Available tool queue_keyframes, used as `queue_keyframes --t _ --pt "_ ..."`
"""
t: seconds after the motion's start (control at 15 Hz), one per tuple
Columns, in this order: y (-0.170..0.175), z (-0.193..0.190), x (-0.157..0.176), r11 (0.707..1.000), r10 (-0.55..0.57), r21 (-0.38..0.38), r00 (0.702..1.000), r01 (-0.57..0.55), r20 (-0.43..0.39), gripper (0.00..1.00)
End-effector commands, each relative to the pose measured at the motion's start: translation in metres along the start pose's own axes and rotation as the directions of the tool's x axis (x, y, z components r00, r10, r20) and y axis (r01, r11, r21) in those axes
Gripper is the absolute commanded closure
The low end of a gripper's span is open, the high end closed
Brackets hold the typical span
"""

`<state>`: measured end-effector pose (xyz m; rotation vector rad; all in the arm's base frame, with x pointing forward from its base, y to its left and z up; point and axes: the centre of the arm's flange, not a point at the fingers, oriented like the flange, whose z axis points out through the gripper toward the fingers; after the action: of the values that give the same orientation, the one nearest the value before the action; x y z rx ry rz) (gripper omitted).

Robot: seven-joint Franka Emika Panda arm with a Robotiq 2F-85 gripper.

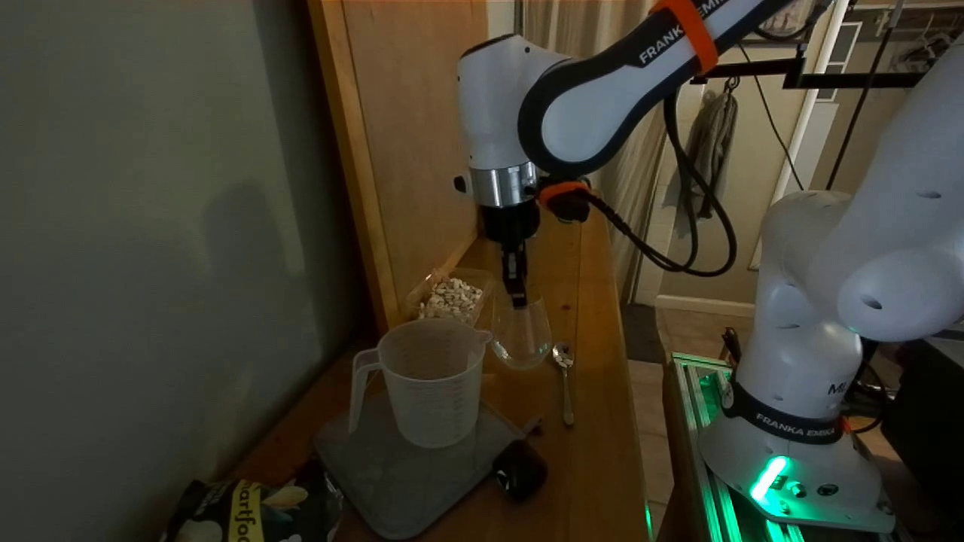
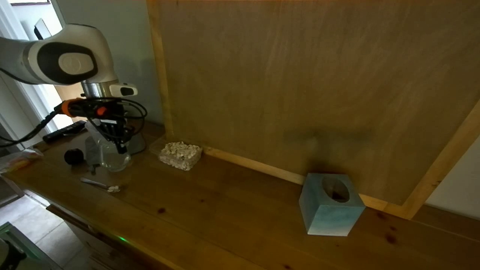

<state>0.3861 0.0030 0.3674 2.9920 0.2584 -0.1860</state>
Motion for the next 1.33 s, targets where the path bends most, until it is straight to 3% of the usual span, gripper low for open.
queue_keyframes --t 0.0,0.4,0.47,0.6,0.8,1.27 --pt "-0.003 0.009 0.006 0.999 0.026 -0.032 1.0 -0.026 -0.01 0.99" --pt "-0.01 0.016 0.009 0.998 0.043 -0.048 0.999 -0.043 -0.007 0.99" --pt "-0.01 0.017 0.01 0.998 0.045 -0.051 0.999 -0.045 -0.006 0.92" --pt "-0.011 0.018 0.009 0.997 0.048 -0.055 0.999 -0.048 -0.002 0.67" --pt "-0.011 0.018 0.009 0.997 0.054 -0.059 0.999 -0.054 -0.003 0.53" --pt "-0.011 0.003 0.006 0.997 0.062 -0.053 0.998 -0.063 -0.021 0.04"
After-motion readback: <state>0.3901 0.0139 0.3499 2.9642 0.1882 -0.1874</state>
